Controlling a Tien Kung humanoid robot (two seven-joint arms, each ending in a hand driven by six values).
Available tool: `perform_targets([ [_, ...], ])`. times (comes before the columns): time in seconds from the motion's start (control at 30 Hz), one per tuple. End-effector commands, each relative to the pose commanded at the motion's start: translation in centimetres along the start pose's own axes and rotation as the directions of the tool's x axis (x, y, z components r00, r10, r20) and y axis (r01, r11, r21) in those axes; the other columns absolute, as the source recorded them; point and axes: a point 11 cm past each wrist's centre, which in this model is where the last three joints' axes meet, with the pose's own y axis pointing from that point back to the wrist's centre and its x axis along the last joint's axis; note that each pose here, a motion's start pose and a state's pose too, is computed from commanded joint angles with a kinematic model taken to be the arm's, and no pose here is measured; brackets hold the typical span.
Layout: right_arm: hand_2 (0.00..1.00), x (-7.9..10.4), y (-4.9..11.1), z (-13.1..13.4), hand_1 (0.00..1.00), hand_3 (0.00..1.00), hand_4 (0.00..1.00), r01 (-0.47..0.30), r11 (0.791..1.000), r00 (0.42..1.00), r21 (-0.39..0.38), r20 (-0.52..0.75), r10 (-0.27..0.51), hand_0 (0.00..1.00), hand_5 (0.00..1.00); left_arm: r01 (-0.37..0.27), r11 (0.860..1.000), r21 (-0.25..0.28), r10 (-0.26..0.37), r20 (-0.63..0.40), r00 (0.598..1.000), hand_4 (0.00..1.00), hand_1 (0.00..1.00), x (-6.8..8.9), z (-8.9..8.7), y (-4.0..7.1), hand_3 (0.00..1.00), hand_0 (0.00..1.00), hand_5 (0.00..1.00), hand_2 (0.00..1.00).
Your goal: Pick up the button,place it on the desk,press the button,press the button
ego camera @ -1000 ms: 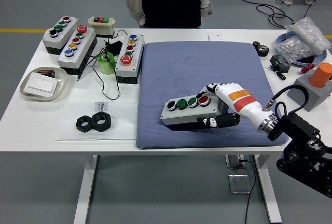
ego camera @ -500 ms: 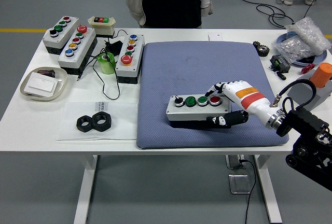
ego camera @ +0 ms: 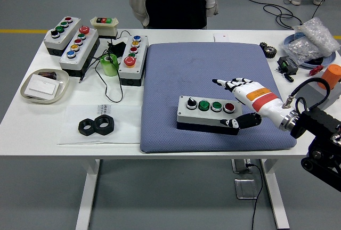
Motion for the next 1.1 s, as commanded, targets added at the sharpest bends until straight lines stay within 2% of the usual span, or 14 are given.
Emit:
perform_targets([
  [0.2, 0.959, 2.0, 1.7, 0.0, 0.852, 0.998, 0.897, -0.071, 0.997, 0.997, -0.026, 0.028, 0.072, 0.970, 0.160, -0.002, 1.000, 0.002, 0.002, 0.002, 1.000, 0.527, 0.774, 0.1, -0.2, 0.0, 0.761, 0.738, 0.998, 0.848],
  [0.23, 0.433, 2.5, 2.1, 0.0, 0.365, 0.960, 0.769, -0.108, 0.994, 0.994, -0.033, 0.024, 0.108, 0.593, 0.075, -0.002, 1.000, 0.002, 0.002, 0.003, 1.000, 0.528, 0.774, 0.1, -0.2, -0.1, 0.761, 0.738, 0.998, 0.847],
  [0.3, 0.433, 3.6, 2.8, 0.1, 0.365, 0.960, 0.769, -0.168, 0.984, 0.984, -0.050, 0.043, 0.170, 0.593, 0.075, -0.003, 1.000, 0.003, 0.003, 0.004, 1.000, 0.528, 0.774, 0.1, -0.3, -0.1, 0.761, 0.738, 0.998, 0.847],
  [0.4, 0.433, 4.1, 3.4, 0.2, 0.365, 0.960, 0.769, -0.215, 0.974, 0.974, -0.064, 0.054, 0.219, 0.593, 0.075, -0.004, 1.000, 0.003, 0.004, 0.006, 1.000, 0.528, 0.774, 0.2, -0.3, -0.1, 0.761, 0.738, 0.998, 0.847],
  [0.43, 0.221, 4.1, 3.7, 0.2, 0.084, 0.810, 0.672, -0.220, 0.973, 0.972, -0.064, 0.072, 0.224, 0.361, 0.002, -0.004, 1.000, 0.003, 0.004, 0.006, 1.000, 0.528, 0.774, 0.2, -0.3, -0.1, 0.761, 0.738, 0.998, 0.847],
  [0.57, 0.221, 3.6, 4.1, 0.3, 0.084, 0.810, 0.672, -0.205, 0.977, 0.973, -0.059, 0.097, 0.210, 0.361, 0.002, -0.004, 1.000, 0.003, 0.004, 0.006, 1.000, 0.528, 0.774, 0.2, -0.3, -0.1, 0.761, 0.738, 0.998, 0.847],
  [0.6, 0.221, 3.0, 4.2, 0.4, 0.084, 0.810, 0.672, -0.179, 0.982, 0.978, -0.063, 0.097, 0.185, 0.361, 0.002, -0.004, 1.000, 0.003, 0.004, 0.006, 1.000, 0.528, 0.774, 0.2, -0.4, -0.1, 0.761, 0.738, 0.998, 0.847],
  [0.63, 0.056, 2.6, 4.3, 0.4, 0.002, 0.687, 0.475, -0.158, 0.985, 0.982, -0.068, 0.096, 0.164, 0.071, 0.002, -0.004, 1.000, 0.003, 0.004, 0.006, 1.000, 0.528, 0.774, 0.2, -0.4, -0.1, 0.762, 0.738, 0.998, 0.847],
  [0.9, 0.046, 1.0, 3.9, 0.4, 0.002, 0.679, 0.478, -0.074, 0.992, 0.995, -0.100, 0.061, 0.080, 0.062, 0.002, -0.002, 1.000, 0.001, 0.002, 0.005, 1.000, 0.527, 0.774, 0.2, -0.3, -0.1, 0.761, 0.738, 0.998, 0.847],
  [1.1, 0.041, 0.2, 3.6, -0.1, 0.002, 0.677, 0.478, -0.022, 0.995, 0.998, -0.093, 0.053, 0.027, 0.052, 0.002, -0.001, 1.000, 0.000, 0.001, 0.002, 1.000, 0.527, 0.774, 0.2, -0.2, -0.1, 0.761, 0.738, 0.998, 0.848],
])
